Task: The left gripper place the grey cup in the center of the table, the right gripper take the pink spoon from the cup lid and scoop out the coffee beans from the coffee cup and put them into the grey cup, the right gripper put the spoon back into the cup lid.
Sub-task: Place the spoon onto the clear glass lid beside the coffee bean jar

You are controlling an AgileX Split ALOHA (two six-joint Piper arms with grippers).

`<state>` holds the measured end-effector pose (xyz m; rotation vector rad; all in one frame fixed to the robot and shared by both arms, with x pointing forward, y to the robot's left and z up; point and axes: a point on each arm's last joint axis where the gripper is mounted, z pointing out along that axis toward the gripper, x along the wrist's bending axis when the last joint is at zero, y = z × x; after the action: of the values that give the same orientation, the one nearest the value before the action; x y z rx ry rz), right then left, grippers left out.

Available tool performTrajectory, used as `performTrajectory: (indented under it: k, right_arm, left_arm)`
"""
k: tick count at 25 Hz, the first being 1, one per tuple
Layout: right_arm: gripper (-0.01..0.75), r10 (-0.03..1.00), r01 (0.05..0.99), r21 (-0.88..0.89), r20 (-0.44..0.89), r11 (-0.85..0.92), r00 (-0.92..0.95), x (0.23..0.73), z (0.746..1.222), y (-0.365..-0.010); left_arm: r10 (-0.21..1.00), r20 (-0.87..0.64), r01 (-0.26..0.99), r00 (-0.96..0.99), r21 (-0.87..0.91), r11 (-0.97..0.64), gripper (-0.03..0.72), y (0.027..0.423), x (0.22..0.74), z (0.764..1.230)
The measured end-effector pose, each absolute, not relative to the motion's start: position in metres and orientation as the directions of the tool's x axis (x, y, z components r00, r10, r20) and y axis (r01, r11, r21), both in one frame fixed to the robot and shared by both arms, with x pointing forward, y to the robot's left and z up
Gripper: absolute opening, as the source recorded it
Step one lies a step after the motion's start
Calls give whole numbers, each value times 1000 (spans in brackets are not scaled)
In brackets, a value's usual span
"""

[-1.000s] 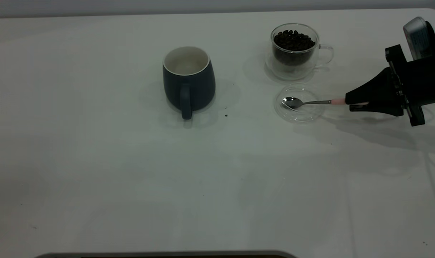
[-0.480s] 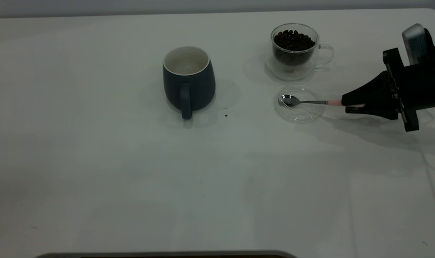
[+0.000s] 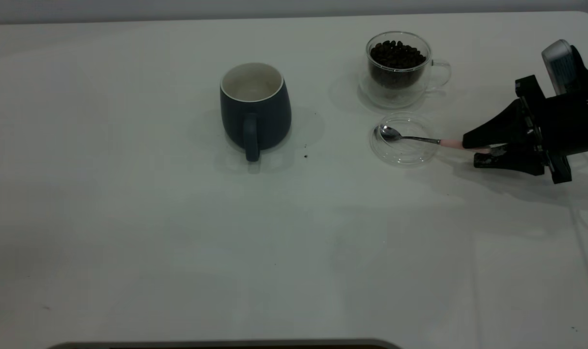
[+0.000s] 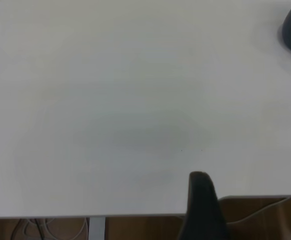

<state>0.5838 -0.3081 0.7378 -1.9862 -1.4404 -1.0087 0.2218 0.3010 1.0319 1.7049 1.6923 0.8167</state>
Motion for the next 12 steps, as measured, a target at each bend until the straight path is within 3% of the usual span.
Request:
performTrajectory:
  k: [7,12]
  right_arm:
    - [502,622,924,102,766,-368,163,590,738,-313]
    - [514,668,894,215,735,-394,118,601,745,-319]
  left_arm:
    - [1000,15,634,0,773,-12,565,301,222,1032]
    - [1000,15,634,0,773,-12,565,301,222,1032]
